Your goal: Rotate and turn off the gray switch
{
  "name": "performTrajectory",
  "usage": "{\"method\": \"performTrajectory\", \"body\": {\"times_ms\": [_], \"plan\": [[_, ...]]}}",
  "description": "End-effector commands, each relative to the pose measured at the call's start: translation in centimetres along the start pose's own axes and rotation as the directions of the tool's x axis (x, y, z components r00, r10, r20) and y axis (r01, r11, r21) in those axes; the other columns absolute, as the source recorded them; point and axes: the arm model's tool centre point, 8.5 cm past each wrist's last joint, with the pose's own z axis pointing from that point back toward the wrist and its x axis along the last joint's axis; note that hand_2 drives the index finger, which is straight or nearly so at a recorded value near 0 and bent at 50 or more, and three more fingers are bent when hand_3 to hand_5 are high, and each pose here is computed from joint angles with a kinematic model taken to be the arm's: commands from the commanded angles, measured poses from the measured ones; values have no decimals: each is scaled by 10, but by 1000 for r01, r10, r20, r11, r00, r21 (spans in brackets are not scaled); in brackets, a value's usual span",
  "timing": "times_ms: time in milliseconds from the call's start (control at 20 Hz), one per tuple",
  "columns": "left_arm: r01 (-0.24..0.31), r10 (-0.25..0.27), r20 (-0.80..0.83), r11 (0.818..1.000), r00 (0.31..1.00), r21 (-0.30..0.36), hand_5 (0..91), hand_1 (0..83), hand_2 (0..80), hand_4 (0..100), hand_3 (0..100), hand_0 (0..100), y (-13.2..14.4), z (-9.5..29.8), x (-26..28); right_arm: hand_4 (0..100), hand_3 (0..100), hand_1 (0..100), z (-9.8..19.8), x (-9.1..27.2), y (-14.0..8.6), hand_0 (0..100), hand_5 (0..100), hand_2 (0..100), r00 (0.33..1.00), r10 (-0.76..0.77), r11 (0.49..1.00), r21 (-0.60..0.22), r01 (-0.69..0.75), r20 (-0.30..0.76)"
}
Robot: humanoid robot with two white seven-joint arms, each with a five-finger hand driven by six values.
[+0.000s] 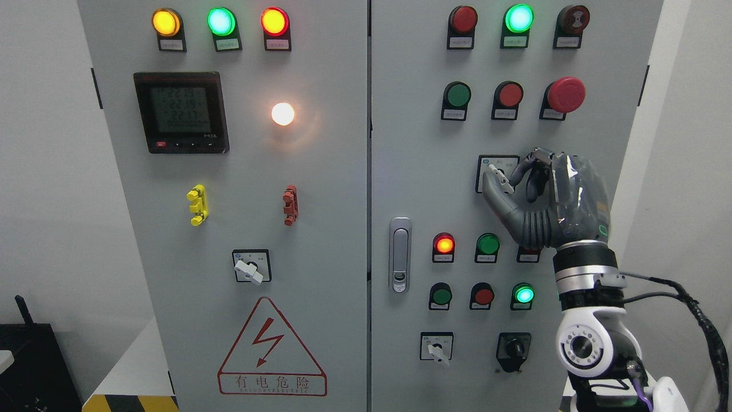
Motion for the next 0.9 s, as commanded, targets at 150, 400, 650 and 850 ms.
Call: {"method": "performTrajectory", "body": {"times_ms": [150,400,650,850], "plan": [[-20,20,-25,1000,999,2,0,389,0,0,0,120,0,1,-8,915,999,471,0,1,6,436,1000,705,1000,3,1000,15,-3,2],[-22,22,-27,1000,999,2,0,389,0,0,0,120,0,1,-9,918,1000,468,-1,1,6,458,1000,709,1000,2,1000,15,-2,1],[-22,22,-25,1000,999,3,0,389,0,0,0,120,0,1,-8,921,1000,452,-1,1,7,472,1000,716,1000,1,1000,19,-1,0],[-22,22,-25,1000,999,2,0,389,0,0,0,120,0,1,-8,923,1000,446,-1,1,8,486,1000,721,1000,1,1000,21,-1,2]]}}
